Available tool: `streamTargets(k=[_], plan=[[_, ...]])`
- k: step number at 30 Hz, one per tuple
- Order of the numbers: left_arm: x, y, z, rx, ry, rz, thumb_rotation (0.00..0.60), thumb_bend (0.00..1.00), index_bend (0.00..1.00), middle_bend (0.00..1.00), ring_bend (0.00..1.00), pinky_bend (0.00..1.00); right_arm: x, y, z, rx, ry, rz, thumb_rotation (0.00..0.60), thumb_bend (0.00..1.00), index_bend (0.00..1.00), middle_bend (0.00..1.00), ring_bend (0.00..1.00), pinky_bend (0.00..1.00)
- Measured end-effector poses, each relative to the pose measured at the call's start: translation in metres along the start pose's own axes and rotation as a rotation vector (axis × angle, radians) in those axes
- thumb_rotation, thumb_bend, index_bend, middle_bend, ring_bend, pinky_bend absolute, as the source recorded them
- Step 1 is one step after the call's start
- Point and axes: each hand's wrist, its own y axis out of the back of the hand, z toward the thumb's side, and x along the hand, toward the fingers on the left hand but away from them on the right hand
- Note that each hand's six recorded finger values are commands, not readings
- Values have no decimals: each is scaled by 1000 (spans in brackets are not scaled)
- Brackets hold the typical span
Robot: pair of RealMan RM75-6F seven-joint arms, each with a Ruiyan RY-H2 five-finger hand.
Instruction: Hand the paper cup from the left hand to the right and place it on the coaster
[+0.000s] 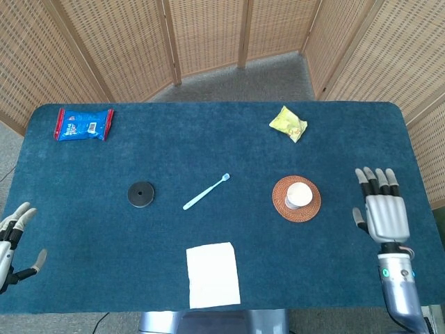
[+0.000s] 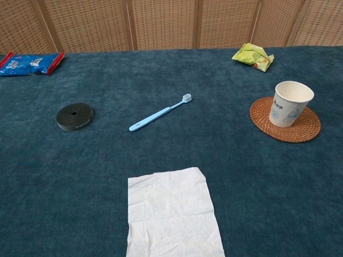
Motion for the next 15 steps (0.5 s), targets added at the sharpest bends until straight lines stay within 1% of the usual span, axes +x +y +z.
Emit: streamTargets(k=[4,10,15], plan=[[-10,2,1,14,0,43,591,464,0,0,0,0,19,0,-15,-19,-28,13,600,398,0,0,0,0],[-18,1,8,25,-41,31,592,464,0,0,0,0,34,3,-26,-45,-38,13,600,397,0,0,0,0],[-14,-3,6,20,-31,21,591,464,0,0,0,0,38,-3,-34,-65,-50,27,600,397,0,0,0,0]])
